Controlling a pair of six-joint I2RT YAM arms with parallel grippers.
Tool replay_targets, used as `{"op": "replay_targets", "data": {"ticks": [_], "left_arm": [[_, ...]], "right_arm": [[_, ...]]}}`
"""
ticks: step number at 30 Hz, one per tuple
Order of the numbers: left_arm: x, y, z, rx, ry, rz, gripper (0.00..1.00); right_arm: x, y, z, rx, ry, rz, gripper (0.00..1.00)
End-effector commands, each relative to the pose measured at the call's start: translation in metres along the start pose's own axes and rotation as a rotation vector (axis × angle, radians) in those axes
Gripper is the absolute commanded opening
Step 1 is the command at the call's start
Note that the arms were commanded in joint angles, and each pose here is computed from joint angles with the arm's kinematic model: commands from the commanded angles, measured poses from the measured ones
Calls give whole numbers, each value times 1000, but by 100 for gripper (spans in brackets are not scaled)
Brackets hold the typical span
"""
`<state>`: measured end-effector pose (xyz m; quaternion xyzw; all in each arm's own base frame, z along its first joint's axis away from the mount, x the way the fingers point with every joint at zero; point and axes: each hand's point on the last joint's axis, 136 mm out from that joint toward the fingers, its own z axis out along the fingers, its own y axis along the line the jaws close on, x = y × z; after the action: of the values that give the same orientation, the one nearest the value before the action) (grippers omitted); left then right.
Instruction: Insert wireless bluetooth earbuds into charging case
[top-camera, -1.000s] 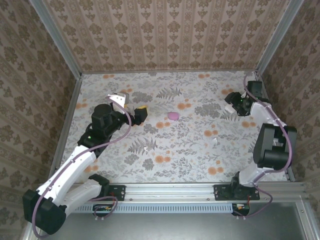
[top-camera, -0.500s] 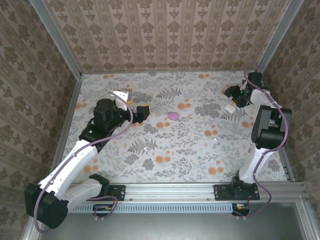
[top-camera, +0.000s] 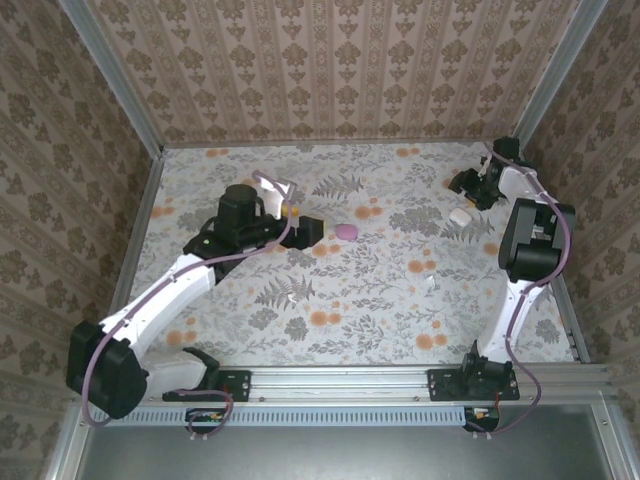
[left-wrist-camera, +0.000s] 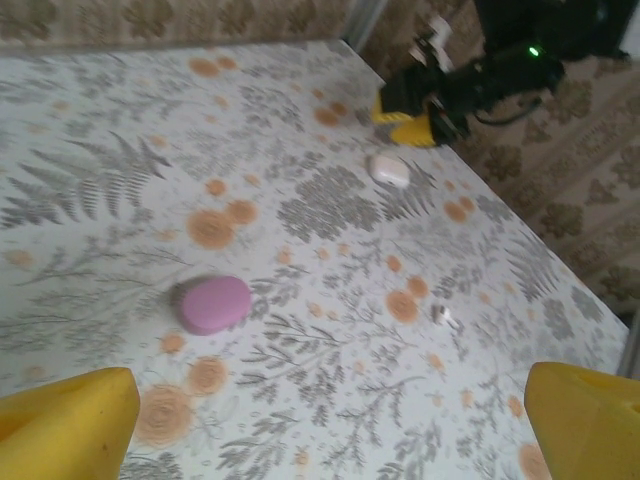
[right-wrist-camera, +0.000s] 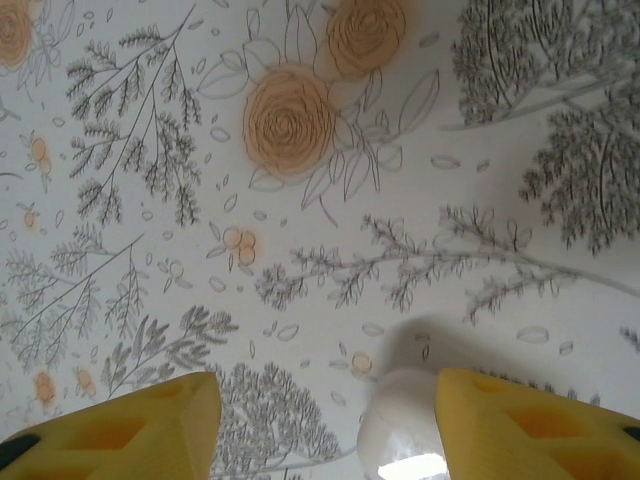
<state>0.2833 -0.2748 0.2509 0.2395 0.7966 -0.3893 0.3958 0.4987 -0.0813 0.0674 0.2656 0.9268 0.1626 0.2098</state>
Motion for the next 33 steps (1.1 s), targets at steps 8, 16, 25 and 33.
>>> {"op": "replay_targets", "data": {"ticks": [8, 16, 25, 33], "left_arm": [[5, -26, 20, 70, 65, 14, 100], [5, -26, 20, 61, 65, 23, 100], [5, -26, 20, 65, 64, 20, 100], [6, -25, 18, 57, 62, 22, 100]], "right_arm": [[23, -19, 20, 56, 134, -27, 60], [55, -19, 14, 40, 221, -86, 59], [78, -19, 7, 141, 237, -222, 63], [82, -33, 14, 344, 238, -299, 61]]}}
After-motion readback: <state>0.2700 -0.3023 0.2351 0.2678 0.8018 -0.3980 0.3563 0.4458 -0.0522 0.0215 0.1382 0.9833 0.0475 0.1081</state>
